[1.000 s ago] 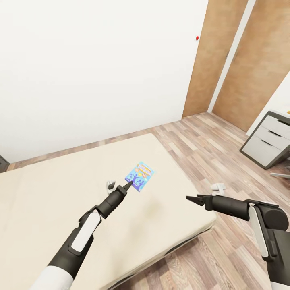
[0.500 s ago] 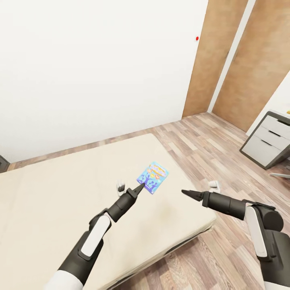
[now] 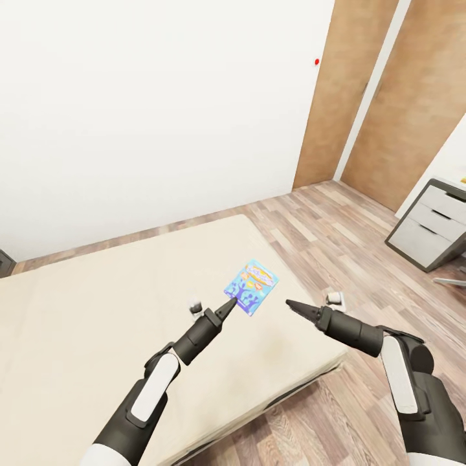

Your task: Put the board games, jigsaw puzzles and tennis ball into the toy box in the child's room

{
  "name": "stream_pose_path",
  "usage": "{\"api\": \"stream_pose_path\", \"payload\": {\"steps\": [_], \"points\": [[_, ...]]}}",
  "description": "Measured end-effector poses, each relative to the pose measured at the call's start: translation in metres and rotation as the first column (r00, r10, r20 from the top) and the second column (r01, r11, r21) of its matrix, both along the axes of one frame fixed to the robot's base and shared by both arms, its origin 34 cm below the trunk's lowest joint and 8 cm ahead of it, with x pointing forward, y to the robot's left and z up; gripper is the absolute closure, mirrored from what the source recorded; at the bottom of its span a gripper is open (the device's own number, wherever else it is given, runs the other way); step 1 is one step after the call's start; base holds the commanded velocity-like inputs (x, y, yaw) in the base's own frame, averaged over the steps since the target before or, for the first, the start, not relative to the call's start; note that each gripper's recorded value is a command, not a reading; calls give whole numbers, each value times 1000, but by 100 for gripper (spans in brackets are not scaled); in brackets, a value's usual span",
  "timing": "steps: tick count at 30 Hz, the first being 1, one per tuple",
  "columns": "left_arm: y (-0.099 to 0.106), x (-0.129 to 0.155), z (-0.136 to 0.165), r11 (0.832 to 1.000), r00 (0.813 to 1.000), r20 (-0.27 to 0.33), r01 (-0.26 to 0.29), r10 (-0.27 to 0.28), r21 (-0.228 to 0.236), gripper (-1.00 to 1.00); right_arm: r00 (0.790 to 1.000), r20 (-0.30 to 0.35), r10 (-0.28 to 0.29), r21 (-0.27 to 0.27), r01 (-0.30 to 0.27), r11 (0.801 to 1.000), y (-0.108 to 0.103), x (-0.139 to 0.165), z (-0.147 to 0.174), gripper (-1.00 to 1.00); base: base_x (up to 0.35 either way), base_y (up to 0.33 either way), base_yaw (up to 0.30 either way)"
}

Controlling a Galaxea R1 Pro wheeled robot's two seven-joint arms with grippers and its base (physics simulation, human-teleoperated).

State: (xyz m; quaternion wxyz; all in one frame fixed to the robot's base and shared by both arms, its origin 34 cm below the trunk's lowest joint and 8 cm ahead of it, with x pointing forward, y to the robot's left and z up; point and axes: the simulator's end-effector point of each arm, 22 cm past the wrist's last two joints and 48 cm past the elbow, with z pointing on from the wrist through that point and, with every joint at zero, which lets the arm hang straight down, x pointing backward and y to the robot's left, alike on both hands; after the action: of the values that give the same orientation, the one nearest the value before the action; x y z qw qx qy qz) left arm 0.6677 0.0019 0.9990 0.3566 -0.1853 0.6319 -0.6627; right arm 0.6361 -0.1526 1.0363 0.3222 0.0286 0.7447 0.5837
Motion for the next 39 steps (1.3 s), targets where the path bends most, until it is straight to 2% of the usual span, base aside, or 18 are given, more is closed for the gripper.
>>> {"api": "stream_pose_path", "payload": {"steps": [2, 9, 17, 32, 39], "points": [[-3, -2, 1, 1000, 1000, 4, 9, -9, -4, 100, 1000, -1, 0, 37, 0, 999, 3, 0, 4, -100, 0, 0, 0], [-8, -7, 3, 1000, 1000, 10, 26, -26, -9, 100, 1000, -1, 1, 99, -1, 995, 10, -1, 11, -100, 0, 0, 0], [-11, -9, 4, 999, 999, 15, 35, -34, -12, 100, 1000, -8, 1, 143, 0, 990, 18, -2, 14, -100, 0, 0, 0], [-14, -11, 10, 999, 999, 32, 45, -44, -29, 100, 1000, -17, -4, 159, 6, 987, 19, -4, 12, -100, 0, 0, 0], [-16, -12, 11, 998, 998, 34, 46, -45, -35, 100, 999, -18, -28, 155, 31, 987, 8, 0, 12, -100, 0, 0, 0]]}}
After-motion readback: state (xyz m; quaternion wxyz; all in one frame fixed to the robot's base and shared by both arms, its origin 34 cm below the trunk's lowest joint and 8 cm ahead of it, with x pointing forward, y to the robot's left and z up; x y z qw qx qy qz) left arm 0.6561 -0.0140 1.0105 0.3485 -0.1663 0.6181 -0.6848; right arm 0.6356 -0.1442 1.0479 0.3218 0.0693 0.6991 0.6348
